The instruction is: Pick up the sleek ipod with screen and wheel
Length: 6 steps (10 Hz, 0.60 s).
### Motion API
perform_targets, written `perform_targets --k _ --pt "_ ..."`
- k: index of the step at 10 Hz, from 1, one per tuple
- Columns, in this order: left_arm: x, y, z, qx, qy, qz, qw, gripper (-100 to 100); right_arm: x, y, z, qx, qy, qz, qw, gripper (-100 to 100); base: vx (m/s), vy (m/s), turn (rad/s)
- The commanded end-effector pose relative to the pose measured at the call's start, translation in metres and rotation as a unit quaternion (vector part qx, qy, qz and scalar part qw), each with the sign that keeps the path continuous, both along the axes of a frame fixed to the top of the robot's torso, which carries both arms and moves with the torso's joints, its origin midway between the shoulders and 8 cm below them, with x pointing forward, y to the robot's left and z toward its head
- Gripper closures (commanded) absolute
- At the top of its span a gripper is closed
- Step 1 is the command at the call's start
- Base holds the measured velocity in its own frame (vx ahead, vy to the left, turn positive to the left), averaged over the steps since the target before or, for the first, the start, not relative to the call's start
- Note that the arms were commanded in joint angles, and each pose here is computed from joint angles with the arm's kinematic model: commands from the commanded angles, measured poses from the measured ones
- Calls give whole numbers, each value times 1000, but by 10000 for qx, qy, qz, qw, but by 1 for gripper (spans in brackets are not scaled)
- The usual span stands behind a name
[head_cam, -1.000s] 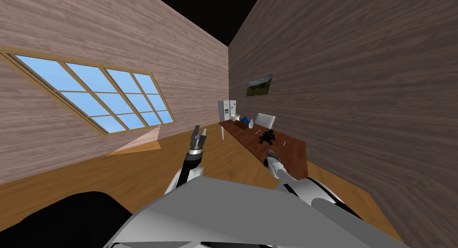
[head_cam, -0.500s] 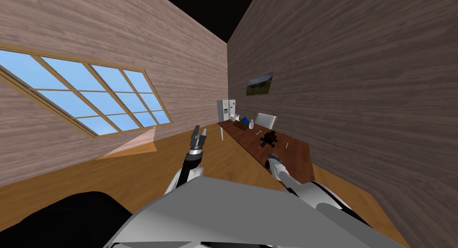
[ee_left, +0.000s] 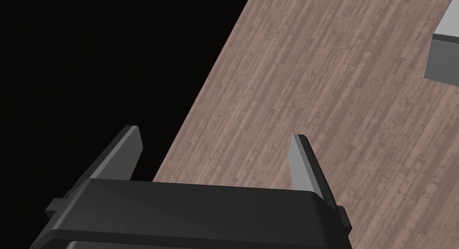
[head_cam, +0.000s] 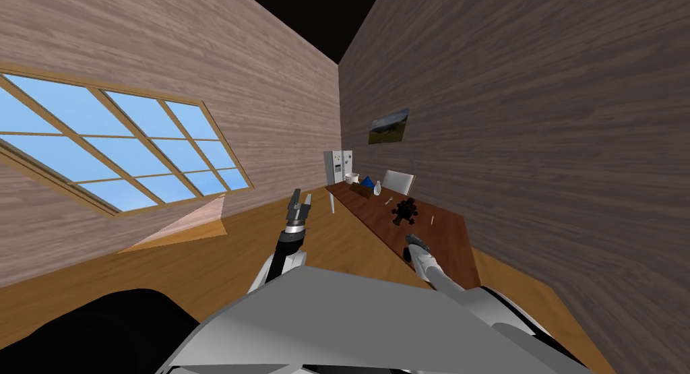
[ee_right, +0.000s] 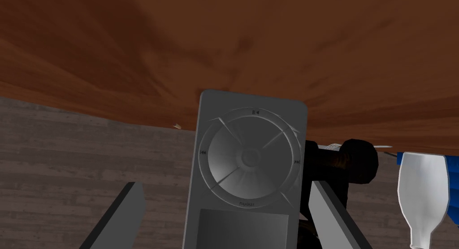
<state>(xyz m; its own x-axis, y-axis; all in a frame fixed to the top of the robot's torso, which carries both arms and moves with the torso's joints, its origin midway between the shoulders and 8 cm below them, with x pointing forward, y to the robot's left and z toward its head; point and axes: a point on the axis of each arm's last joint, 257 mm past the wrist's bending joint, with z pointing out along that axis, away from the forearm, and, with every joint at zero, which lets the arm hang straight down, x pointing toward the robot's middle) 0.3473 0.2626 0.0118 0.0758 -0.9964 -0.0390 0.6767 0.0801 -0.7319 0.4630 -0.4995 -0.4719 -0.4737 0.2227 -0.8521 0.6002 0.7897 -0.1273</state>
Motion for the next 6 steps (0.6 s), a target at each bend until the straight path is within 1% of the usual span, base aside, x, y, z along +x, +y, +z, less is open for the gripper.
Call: perform_targets --k 1,2,3,4,5,6 --pt "0 0 0 0 0 0 10000 0 -17 -5 -9 19 96 -62 9999 -100 64 23 0" --pt "0 0 0 0 -1 0 10000 0 -14 -3 -7 15 70 -33 10000 -100 18 2 9" --pt "0 0 0 0 -1 0 10000 0 -3 3 1 43 -66 29 10000 -100 -6 -8 1" --pt "0 0 0 0 -1 0 10000 0 -19 -7 -5 19 3 69 10000 -100 96 24 -119" --pt "0 0 0 0 1 0 10000 0 -26 -7 -9 33 28 66 10000 -100 116 44 -101" --pt "0 0 0 0 0 0 10000 0 -25 -6 -9 41 7 78 10000 -100 60 20 -13"
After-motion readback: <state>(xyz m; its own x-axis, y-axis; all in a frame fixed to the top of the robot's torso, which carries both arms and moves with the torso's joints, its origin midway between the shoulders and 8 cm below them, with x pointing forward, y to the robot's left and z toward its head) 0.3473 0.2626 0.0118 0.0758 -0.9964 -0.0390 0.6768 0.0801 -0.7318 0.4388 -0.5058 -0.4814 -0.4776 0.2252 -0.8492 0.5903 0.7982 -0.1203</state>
